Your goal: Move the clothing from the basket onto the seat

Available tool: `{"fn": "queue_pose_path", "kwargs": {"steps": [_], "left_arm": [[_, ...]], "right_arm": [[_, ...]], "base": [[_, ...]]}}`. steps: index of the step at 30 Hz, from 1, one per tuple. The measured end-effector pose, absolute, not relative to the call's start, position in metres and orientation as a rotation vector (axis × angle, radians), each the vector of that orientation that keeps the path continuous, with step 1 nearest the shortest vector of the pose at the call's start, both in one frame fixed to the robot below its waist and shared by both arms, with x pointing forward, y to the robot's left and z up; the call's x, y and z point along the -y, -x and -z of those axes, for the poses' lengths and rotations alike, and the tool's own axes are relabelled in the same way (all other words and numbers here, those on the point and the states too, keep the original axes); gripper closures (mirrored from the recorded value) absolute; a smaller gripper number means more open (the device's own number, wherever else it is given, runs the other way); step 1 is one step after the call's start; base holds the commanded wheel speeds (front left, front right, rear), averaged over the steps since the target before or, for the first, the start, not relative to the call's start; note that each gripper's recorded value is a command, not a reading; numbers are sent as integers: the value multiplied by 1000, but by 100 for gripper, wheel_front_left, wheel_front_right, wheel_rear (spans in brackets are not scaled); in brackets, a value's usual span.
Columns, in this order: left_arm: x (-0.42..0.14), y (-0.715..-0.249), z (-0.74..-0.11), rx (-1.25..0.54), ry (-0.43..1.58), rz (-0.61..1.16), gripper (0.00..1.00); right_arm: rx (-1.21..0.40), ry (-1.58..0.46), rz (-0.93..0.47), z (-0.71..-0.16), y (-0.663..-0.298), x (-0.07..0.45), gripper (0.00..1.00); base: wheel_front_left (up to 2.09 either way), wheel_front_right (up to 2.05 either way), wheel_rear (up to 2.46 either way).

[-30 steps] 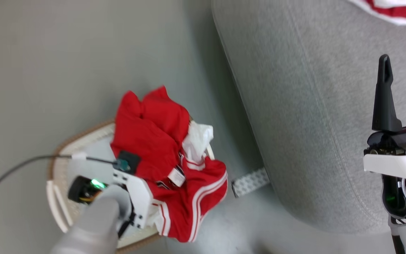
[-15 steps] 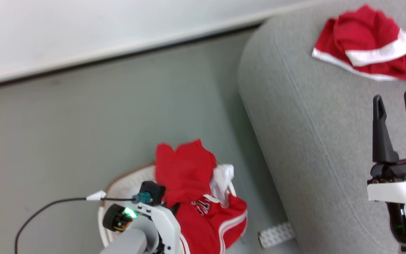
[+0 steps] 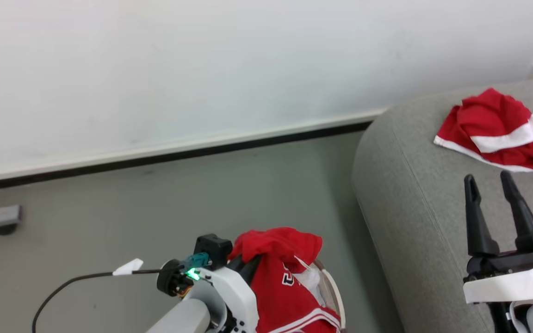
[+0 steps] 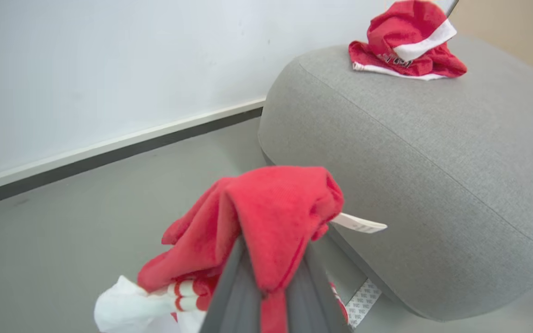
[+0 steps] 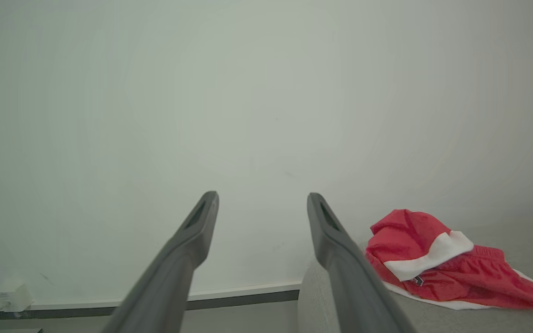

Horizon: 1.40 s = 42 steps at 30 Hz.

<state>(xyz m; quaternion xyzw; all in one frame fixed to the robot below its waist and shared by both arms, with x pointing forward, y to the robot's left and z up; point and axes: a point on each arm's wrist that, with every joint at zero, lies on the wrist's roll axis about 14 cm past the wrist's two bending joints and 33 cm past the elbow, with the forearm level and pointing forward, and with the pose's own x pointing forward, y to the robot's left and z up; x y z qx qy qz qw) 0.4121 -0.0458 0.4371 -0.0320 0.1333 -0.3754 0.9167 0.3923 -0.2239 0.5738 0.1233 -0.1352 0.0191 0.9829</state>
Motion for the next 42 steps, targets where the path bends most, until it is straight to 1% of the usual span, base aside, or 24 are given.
{"fn": "queue_pose_path", "kwargs": {"steps": [12, 16, 27, 33, 42], "left_arm": [[17, -425, -533, 23, 81, 696, 100], [10, -431, -567, 118, 82, 680, 100], [1, -435, -639, 291, 67, 653, 100], [2, -430, -660, 339, 63, 654, 100], [4, -422, -656, 327, 78, 663, 100]], "right_arm": [[294, -310, -140, -584, -383, 183, 0], [279, -334, -171, -580, -382, 169, 0], [257, -358, -243, -577, -376, 139, 0], [236, -362, -280, -572, -372, 126, 0], [210, -355, -309, -566, -372, 120, 0]], "base": [[0, 0, 0], [0, 0, 0], [0, 0, 0], [0, 0, 0], [0, 0, 0]]}}
